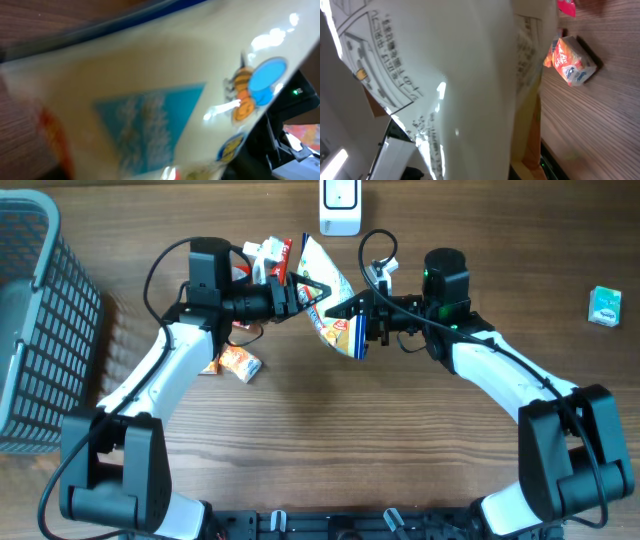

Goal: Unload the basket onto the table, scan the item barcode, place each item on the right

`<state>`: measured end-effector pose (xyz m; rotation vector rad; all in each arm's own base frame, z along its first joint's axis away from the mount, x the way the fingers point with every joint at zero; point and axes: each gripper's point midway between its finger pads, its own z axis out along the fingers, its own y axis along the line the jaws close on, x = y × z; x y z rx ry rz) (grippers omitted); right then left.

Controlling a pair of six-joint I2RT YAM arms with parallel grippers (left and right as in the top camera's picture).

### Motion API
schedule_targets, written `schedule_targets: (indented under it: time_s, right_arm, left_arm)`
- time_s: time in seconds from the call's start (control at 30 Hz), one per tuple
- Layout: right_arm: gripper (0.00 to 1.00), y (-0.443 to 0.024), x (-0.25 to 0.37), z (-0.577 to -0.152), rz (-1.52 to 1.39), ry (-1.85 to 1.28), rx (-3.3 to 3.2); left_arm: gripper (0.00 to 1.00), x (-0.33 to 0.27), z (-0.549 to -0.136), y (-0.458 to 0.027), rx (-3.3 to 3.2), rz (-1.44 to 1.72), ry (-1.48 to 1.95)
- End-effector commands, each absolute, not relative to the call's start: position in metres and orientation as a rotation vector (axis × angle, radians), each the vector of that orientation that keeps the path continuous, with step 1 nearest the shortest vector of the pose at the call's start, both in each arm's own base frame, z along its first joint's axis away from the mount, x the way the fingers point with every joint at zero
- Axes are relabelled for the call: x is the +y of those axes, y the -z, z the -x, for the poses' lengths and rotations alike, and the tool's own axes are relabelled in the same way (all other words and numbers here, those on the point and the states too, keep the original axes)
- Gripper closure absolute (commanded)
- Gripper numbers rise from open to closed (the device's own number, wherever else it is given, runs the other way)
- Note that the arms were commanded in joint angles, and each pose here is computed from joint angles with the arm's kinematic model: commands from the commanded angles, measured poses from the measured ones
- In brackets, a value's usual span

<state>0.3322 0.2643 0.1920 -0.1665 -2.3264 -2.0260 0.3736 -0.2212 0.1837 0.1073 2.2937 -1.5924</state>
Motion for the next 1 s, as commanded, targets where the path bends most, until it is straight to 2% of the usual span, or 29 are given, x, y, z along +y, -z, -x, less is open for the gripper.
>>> schedule_targets:
  time_s: [0.0,0.07,0.1,0.23,0.3,0.4,0.43,0.57,0.8,0.87,0.97]
  right_arm:
    - [0.94,-0.199,0.267,-0.33,0.052,2.067,-2.333]
    - [0.86,-0.2,0.267,-0.33,-0.008,2.093,-2.359]
    - [0.75,-0.201,0.266,-0.332,-0.065,2.119,-2.383]
    - [0.41,-0.205,0.259,-0.339,-0.104,2.166,-2.414]
    - [0.17,-0.209,0.251,-0.346,-0.125,2.203,-2.443]
    - [0.03,-0.212,0.234,-0.359,-0.116,2.246,-2.491]
    - [0.0,-0.212,0.227,-0.364,-0.103,2.257,-2.508]
    - [0.0,-0.215,0.194,-0.383,-0.066,2.305,-2.611]
    - [0.01,-0.221,0.165,-0.401,-0.091,2.313,-2.867]
    - [0.01,-0.215,0.16,-0.405,-0.08,2.216,-3.027]
    - [0.01,-0.186,0.136,-0.408,0.005,1.688,-3.441]
  left_arm:
    - [0.62,-0.228,-0.369,-0.183,2.306,-0.117,1.632]
    - [0.87,-0.228,-0.37,-0.183,2.307,-0.111,1.631]
    - [0.96,-0.227,-0.371,-0.182,2.309,-0.106,1.624]
    - [0.96,-0.224,-0.377,-0.178,2.332,-0.025,1.595]
    - [0.96,-0.221,-0.382,-0.175,2.345,0.034,1.556]
    - [0.96,-0.213,-0.39,-0.163,2.39,0.158,1.476]
    - [0.96,-0.208,-0.392,-0.156,2.414,0.214,1.427]
    - [0.96,-0.179,-0.394,-0.123,2.523,0.436,1.136]
    - [0.96,-0.149,-0.387,-0.111,2.552,0.551,0.731]
    - [0.96,-0.148,-0.384,-0.107,2.555,0.544,0.615]
    - [0.96,-0.164,-0.374,-0.102,2.561,0.483,0.488]
